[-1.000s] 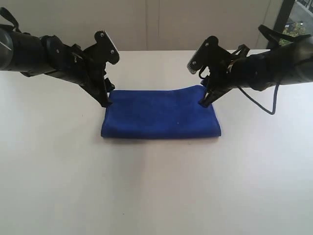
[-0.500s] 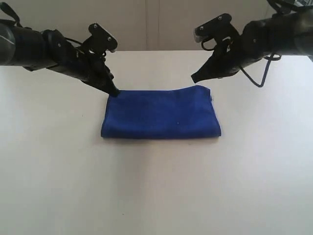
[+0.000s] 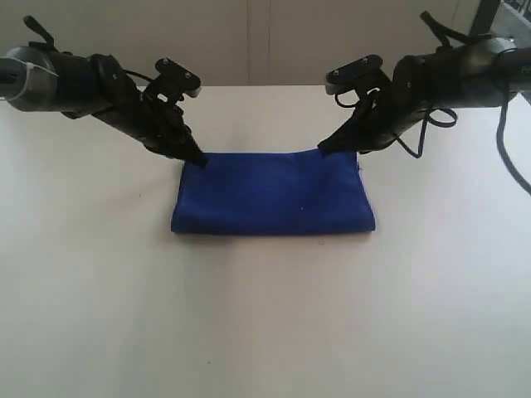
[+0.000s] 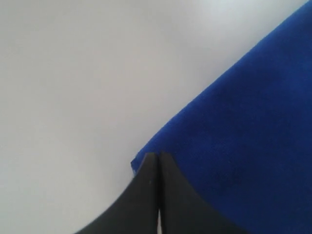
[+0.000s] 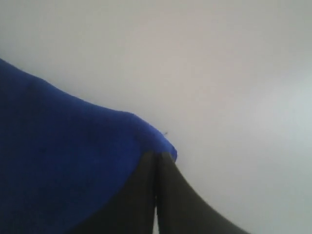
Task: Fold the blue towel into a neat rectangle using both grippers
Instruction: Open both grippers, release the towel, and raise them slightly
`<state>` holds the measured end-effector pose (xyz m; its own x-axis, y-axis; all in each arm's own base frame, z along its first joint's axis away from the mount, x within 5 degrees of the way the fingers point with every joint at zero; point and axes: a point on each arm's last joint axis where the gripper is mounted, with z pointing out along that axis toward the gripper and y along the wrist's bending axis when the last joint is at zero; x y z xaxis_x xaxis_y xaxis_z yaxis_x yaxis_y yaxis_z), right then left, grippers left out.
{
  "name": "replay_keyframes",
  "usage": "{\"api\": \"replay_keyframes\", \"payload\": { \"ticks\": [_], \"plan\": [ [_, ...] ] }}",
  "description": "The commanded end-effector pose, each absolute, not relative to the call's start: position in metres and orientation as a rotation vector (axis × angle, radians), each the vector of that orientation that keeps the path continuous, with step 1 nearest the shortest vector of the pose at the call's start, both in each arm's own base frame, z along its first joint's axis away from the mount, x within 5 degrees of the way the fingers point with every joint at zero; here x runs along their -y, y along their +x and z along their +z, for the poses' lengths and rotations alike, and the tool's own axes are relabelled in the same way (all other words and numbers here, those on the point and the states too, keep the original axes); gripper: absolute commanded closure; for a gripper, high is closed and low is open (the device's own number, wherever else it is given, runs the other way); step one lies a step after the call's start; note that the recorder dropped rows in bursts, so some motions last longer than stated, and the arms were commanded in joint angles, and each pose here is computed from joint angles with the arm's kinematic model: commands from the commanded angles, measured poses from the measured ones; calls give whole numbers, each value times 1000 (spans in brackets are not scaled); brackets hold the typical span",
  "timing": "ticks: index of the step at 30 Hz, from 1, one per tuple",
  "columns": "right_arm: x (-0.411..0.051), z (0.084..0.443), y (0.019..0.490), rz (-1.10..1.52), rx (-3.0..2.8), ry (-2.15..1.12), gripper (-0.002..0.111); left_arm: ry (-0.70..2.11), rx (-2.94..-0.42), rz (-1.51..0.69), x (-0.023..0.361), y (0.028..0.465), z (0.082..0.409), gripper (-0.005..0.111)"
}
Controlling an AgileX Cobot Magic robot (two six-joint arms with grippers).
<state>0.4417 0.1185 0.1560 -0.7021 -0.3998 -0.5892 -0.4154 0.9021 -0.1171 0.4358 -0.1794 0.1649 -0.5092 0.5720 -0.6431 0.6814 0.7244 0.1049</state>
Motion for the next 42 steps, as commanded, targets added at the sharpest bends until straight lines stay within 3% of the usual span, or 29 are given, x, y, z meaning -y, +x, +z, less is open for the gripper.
{"api": "replay_keyframes", "payload": {
  "ticks": [1, 15, 23, 29, 42],
  "plan": [
    [-116, 152, 447, 35, -2402, -552, 108, 907, -2297, -229, 180, 439, 144, 107],
    [-97, 122, 452, -42, -2461, -618, 108, 919, -2332, -228, 178, 440, 127, 107],
    [-115, 185, 418, 36, -2552, -659, 108, 919, -2332, -228, 178, 440, 127, 107],
    [-150, 161, 392, 96, -2610, -872, 108, 919, -2332, -228, 178, 440, 127, 107],
    [-140, 119, 376, 6, -2841, -1049, 108, 916, -2321, -220, 178, 441, 127, 107]
  ]
}}
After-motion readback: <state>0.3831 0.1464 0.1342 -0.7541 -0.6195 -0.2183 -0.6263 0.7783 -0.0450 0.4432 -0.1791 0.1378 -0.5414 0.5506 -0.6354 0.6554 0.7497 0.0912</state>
